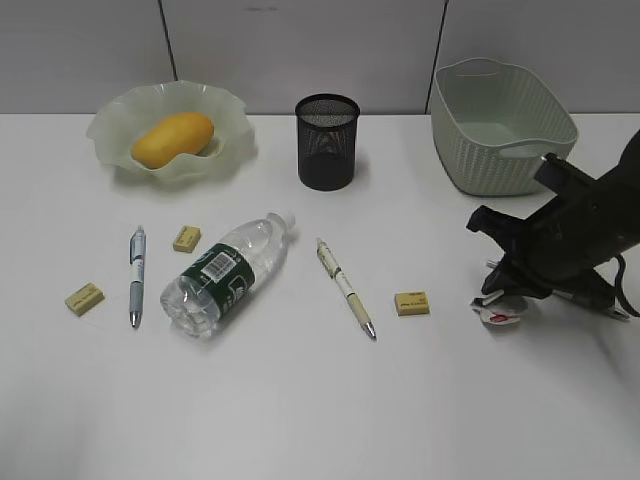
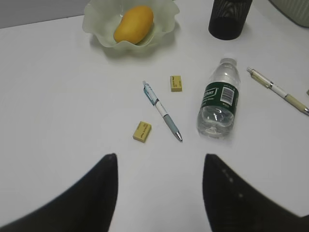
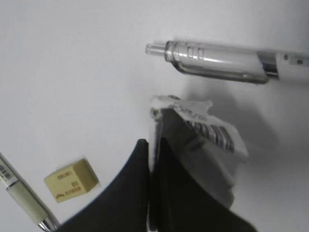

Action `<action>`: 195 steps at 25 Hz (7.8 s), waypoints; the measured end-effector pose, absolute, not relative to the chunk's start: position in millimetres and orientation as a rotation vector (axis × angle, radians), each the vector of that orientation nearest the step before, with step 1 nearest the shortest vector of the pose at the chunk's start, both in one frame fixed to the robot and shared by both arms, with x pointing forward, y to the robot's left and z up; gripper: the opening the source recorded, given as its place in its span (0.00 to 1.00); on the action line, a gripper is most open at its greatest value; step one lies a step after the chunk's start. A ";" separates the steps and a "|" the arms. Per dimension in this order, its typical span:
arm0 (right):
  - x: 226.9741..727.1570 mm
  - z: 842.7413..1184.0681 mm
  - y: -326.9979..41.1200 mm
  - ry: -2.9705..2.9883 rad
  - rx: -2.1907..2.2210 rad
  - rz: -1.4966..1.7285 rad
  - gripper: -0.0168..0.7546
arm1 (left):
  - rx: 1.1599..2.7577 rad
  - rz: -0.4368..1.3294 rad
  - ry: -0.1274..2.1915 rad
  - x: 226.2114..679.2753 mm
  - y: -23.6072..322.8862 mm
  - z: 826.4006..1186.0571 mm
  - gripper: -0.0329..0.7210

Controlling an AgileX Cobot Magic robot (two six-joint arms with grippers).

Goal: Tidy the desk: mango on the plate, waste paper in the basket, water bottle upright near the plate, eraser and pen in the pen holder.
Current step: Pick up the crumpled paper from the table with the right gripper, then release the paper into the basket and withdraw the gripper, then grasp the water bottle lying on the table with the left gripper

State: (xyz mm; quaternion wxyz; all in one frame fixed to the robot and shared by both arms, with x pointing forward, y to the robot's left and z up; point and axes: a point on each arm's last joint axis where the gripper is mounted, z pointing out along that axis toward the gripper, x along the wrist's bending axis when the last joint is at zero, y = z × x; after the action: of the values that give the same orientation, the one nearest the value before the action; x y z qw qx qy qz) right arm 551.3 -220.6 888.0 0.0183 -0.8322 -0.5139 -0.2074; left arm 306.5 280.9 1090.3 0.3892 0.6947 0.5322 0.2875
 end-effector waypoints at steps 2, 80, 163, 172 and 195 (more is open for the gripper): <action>552.0 890.7 -219.1 -1.604 -2.564 -0.632 0.04 | 1.767 0.732 1.353 306.5 281.0 1090.2 0.61; 602.9 1085.8 -236.3 -2.460 -2.182 -0.682 0.78 | 1.776 0.716 1.360 305.7 280.5 1089.2 0.61; 226.7 1061.5 -292.7 -2.610 -2.160 -1.438 0.65 | 2.351 0.167 1.297 548.2 139.7 1062.2 0.74; 226.7 1061.5 -292.8 -2.611 -2.161 -1.436 0.66 | 2.615 0.046 1.303 595.2 103.0 1033.8 0.84; 226.7 1061.5 -292.8 -2.605 -2.164 -1.437 0.65 | 2.742 -0.099 1.509 626.0 68.6 922.2 0.84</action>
State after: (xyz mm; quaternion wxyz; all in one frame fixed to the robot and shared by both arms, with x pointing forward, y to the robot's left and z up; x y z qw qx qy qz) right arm 226.7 -292.8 1061.5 -0.2655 -0.5671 -0.6826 -0.3767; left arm 626.0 68.6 922.2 0.0053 0.8756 0.4819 -0.0318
